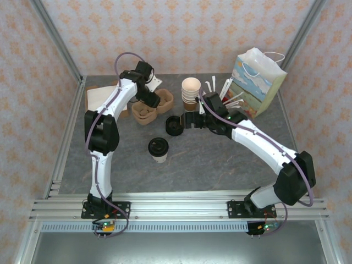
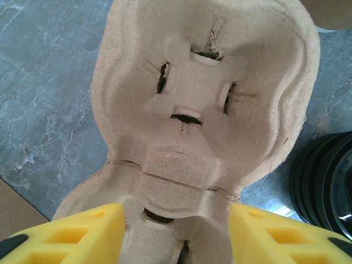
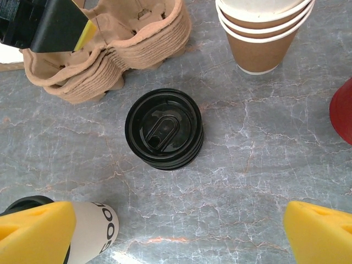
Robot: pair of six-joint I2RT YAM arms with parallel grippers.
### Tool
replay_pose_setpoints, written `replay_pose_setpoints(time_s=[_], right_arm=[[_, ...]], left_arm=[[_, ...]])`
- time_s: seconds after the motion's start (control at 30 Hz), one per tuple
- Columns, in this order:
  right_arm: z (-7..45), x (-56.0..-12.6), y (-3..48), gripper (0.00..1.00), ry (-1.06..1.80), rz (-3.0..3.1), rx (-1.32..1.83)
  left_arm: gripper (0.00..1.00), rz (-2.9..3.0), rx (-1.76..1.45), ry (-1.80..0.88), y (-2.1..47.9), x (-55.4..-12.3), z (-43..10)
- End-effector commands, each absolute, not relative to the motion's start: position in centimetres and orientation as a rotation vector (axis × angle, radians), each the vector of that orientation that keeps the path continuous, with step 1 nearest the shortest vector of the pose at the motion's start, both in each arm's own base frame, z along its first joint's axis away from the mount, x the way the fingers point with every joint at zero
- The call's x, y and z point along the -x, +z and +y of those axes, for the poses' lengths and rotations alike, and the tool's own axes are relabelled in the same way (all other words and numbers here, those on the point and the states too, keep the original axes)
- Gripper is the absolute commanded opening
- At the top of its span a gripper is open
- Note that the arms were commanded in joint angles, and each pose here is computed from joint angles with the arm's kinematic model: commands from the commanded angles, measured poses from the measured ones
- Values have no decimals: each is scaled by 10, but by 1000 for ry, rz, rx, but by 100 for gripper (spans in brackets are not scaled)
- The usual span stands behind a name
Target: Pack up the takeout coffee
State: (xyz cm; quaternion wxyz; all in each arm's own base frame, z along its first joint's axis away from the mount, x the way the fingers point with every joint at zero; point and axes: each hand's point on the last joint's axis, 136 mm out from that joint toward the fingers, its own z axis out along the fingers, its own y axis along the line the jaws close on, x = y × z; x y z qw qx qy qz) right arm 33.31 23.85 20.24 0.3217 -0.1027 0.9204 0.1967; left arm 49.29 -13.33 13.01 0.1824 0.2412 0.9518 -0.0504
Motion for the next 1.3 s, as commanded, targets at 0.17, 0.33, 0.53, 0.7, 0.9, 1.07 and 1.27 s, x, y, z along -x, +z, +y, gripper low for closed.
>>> replay_pose_setpoints(time_s=[0.17,0.33,0.53,0.7,0.9,1.07,1.27], right_arm=[[241,-332,191,97,531,2446,266],[240,-332,191,97,529,2446,264],[241,-331,189,97,539,2453,262],[242,-331,187,97,541,2459,256],[244,-331,186,97,550,2462,258],[244,-331,185,97,552,2466,254],[244,-331,183,97,556,2471,255]], left_arm=[[51,2717,-748,-138,127,-494,-133],[51,2721,-754,-143,124,-497,-134],[51,2746,-756,-129,117,-500,-133],[50,2753,-760,-135,113,-500,-133],[48,2754,-764,-153,111,-501,-135],[42,2750,-764,-155,115,-500,-136],[35,2743,-762,-155,122,-500,-136]])
